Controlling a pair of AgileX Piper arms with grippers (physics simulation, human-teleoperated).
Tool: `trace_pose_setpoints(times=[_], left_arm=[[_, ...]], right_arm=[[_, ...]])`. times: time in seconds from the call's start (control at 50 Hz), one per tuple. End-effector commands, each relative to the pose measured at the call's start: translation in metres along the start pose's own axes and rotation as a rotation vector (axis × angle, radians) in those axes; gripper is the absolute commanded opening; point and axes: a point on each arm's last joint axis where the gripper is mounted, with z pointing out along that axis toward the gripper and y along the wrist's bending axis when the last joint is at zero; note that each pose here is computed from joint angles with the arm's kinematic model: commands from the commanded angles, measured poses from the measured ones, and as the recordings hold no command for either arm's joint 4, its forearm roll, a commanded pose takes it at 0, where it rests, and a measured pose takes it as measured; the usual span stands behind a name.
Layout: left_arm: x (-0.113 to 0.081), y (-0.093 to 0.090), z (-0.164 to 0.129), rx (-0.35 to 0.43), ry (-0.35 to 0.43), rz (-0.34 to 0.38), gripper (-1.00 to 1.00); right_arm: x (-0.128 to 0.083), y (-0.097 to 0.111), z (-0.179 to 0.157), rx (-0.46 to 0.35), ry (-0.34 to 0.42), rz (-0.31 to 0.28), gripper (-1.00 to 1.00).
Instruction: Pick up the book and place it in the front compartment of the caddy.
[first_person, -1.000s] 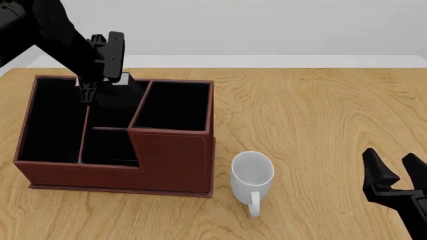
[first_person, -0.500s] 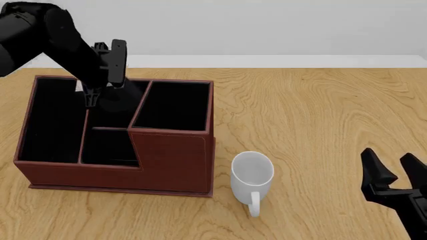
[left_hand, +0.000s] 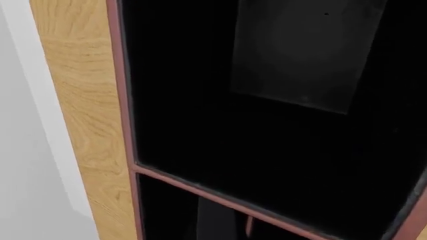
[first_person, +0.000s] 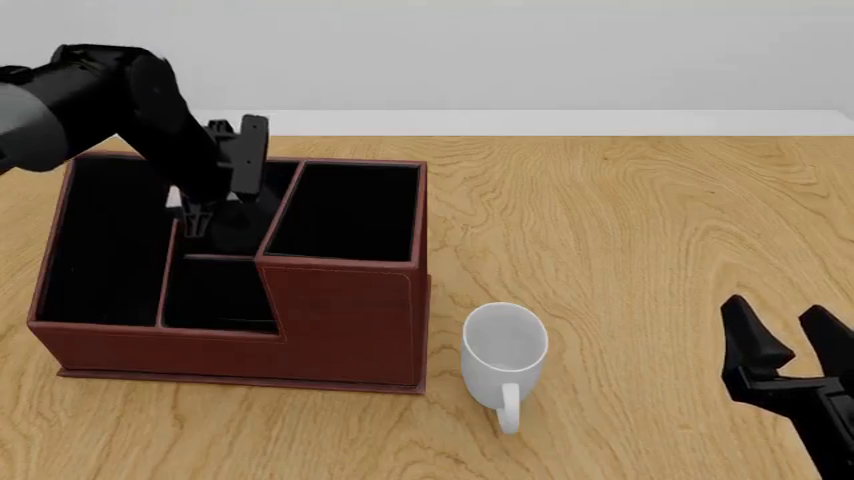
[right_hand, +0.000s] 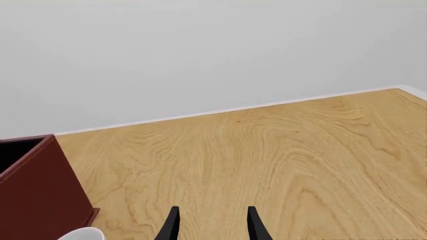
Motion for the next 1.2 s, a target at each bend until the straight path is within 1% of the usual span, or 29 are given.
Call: trace_pose_setpoints(times=[0.02, 0.1, 0.18, 0.36, 0.4, 0.54, 0.58, 0.72, 0.76, 0.88, 0.96, 1.0, 1.02, 1.14, 1.18, 1.2], left_arm=[[-0.002, 0.001, 0.008, -0.006, -0.002, 0.023, -1.00], [-0.005, 0.002, 0.012, 0.000, -0.004, 0.022, -1.00], [-0.002, 0.001, 0.017, 0.003, -0.001, 0.024, -1.00], [-0.008, 0.002, 0.029, 0.018, -0.005, 0.022, -1.00], [-0.007, 0.001, 0.032, 0.021, -0.003, 0.022, -1.00], [-0.009, 0.001, 0.037, 0.026, -0.004, 0.023, -1.00], [-0.013, 0.001, 0.039, 0.033, -0.008, 0.022, -1.00], [-0.011, 0.001, 0.046, 0.035, -0.005, 0.018, -1.00], [-0.016, 0.002, 0.047, 0.034, -0.009, 0.016, -1.00], [-0.013, 0.000, 0.054, 0.039, -0.006, 0.015, -1.00], [-0.016, 0.001, 0.056, 0.046, -0.007, 0.010, -1.00], [-0.015, 0.000, 0.058, 0.044, -0.006, 0.012, -1.00], [-0.017, 0.001, 0.058, 0.046, -0.008, 0.008, -1.00], [-0.011, 0.003, 0.061, 0.030, -0.005, 0.003, -1.00], [-0.004, 0.006, 0.062, 0.012, -0.001, -0.002, -1.00], [-0.009, 0.006, 0.061, 0.020, -0.004, -0.003, -1.00]], right_arm=[[0.002, -0.001, 0.000, 0.007, 0.002, 0.000, 1.00], [0.002, -0.001, 0.001, 0.006, 0.003, 0.003, 1.00], [0.003, -0.001, 0.001, 0.007, 0.005, 0.004, 1.00], [0.004, -0.002, 0.002, 0.014, 0.009, 0.004, 1.00], [0.004, -0.002, 0.002, 0.015, 0.009, 0.004, 1.00], [0.005, -0.002, 0.003, 0.016, 0.011, 0.004, 1.00], [0.005, -0.003, 0.003, 0.018, 0.012, 0.004, 1.00], [0.005, -0.003, 0.004, 0.019, 0.012, 0.002, 1.00], [0.005, -0.003, 0.003, 0.019, 0.011, 0.004, 1.00], [0.005, -0.003, 0.003, 0.021, 0.014, 0.003, 1.00], [0.005, -0.003, 0.004, 0.023, 0.014, 0.002, 1.00], [0.005, -0.003, 0.004, 0.022, 0.014, 0.001, 1.00], [0.005, -0.003, 0.004, 0.022, 0.014, 0.002, 1.00], [0.006, -0.003, 0.004, 0.020, 0.015, 0.001, 1.00], [0.006, -0.003, 0.004, 0.020, 0.015, 0.002, 1.00], [0.005, -0.003, 0.004, 0.020, 0.015, 0.001, 1.00]])
